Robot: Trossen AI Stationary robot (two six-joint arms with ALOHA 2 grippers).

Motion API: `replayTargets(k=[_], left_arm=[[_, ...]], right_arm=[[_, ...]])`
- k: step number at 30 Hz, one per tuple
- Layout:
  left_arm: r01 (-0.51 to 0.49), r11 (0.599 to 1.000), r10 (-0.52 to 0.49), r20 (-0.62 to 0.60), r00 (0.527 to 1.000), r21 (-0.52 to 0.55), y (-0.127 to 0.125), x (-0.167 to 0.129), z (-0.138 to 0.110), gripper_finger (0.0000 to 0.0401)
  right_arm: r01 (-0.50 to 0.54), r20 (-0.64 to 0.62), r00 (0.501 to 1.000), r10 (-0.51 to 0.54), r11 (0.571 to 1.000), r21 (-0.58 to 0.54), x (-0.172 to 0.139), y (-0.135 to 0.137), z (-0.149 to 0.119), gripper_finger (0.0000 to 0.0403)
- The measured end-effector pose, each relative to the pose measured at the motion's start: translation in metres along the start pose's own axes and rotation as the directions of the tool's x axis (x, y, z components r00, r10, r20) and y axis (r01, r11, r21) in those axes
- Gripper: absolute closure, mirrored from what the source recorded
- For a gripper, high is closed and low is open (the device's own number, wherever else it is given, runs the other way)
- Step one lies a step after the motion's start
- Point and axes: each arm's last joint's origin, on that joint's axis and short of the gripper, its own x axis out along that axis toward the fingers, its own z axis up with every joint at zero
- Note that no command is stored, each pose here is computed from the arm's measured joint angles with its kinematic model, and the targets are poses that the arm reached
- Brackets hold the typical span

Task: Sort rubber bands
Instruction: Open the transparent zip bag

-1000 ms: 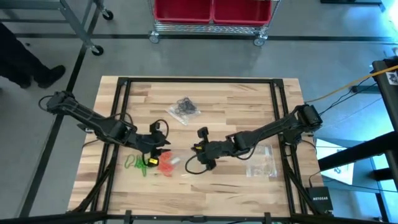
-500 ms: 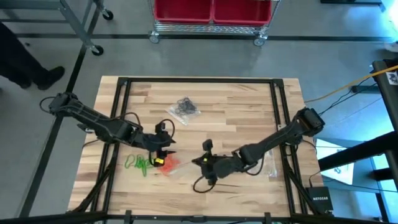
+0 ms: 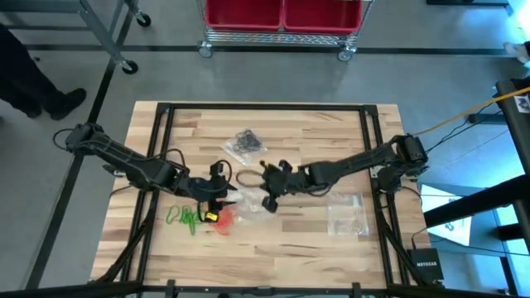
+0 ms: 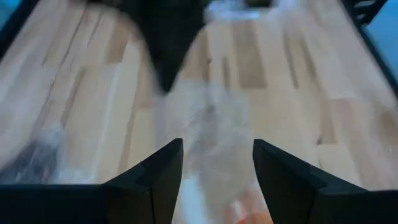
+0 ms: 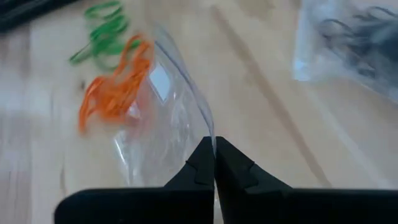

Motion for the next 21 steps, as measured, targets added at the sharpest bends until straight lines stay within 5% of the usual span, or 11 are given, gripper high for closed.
replayTargets(k=[8, 15, 21], left_arm=[[0.019, 1.0, -0.019, -0.026, 0.999, -0.003, -0.012, 0.04, -0.005, 0.0217], [-0.023, 0.999, 0.02, -0.139, 0.99, -0.027, -0.011, 0.081, -0.024, 0.0217], [0.101, 0.995, -0.101, -0.152, 0.983, -0.009, -0.01, 0.106, -0.03, 0.0217]], right_arm=[[0.042, 0.022, 0.999, -0.048, 0.976, 0.213, 0.006, -0.028, 0.017, 0.0355], [0.029, 0.013, 0.999, -0.031, 0.994, 0.107, 0.006, -0.026, 0.016, 0.0262], [0.001, -0.069, 0.998, -0.001, 1.0, -0.008, 0.001, -0.028, 0.012, 0.0222]])
